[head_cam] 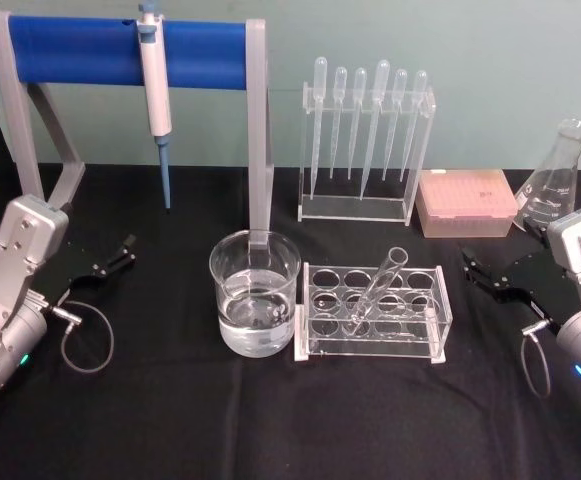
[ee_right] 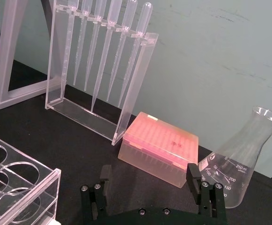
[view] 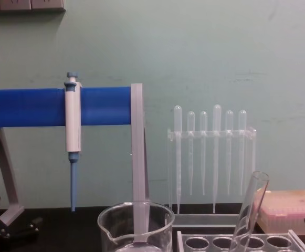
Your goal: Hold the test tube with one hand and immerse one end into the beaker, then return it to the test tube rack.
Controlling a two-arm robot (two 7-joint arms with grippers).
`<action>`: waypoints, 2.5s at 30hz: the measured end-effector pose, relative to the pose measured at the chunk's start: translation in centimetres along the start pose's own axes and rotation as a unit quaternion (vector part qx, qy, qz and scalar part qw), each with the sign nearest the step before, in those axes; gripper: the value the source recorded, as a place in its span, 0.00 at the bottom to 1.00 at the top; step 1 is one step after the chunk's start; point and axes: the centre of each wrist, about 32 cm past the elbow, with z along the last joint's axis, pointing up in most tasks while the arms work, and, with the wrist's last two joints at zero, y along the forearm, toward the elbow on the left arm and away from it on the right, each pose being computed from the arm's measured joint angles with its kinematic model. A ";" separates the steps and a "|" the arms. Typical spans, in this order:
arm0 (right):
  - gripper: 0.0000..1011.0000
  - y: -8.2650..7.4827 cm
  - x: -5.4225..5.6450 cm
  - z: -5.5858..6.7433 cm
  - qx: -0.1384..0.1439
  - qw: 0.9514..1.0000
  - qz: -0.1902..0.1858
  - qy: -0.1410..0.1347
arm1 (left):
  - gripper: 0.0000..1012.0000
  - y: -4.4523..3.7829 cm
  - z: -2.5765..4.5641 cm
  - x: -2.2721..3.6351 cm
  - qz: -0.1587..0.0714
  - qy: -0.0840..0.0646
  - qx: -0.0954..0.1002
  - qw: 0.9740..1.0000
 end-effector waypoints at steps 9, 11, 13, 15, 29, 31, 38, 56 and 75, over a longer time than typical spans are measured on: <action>0.99 0.0 0.0 0.0 0.000 1.000 0.000 0.000 | 0.99 0.00 0.00 0.00 0.000 0.000 0.000 1.000; 0.99 0.0 0.0 0.0 0.000 1.000 0.000 0.000 | 0.99 0.00 0.00 0.00 0.000 0.000 0.000 1.000; 0.99 0.0 0.0 0.0 0.000 1.000 0.000 0.000 | 0.99 0.00 0.00 0.00 0.000 0.000 0.000 1.000; 0.99 0.0 0.0 0.0 0.000 1.000 0.000 0.000 | 0.99 0.00 0.00 0.00 0.000 0.000 0.000 1.000; 0.99 0.0 0.0 0.0 0.000 1.000 0.000 0.000 | 0.99 0.00 0.00 0.00 0.000 0.000 0.000 1.000; 0.99 0.0 0.0 0.0 0.000 1.000 0.000 0.000 | 0.99 0.00 0.00 0.00 0.000 0.000 0.000 1.000; 0.99 0.0 0.3 0.6 0.010 1.000 0.003 -0.001 | 0.99 0.00 0.00 0.00 0.000 0.000 0.000 1.000; 0.99 -3.5 5.4 4.9 0.028 0.989 0.125 0.077 | 0.99 0.00 0.00 0.00 0.000 0.000 0.000 1.000; 0.99 -5.4 4.2 2.9 0.086 0.940 0.310 0.112 | 0.99 0.00 0.00 0.00 0.000 0.000 0.000 1.000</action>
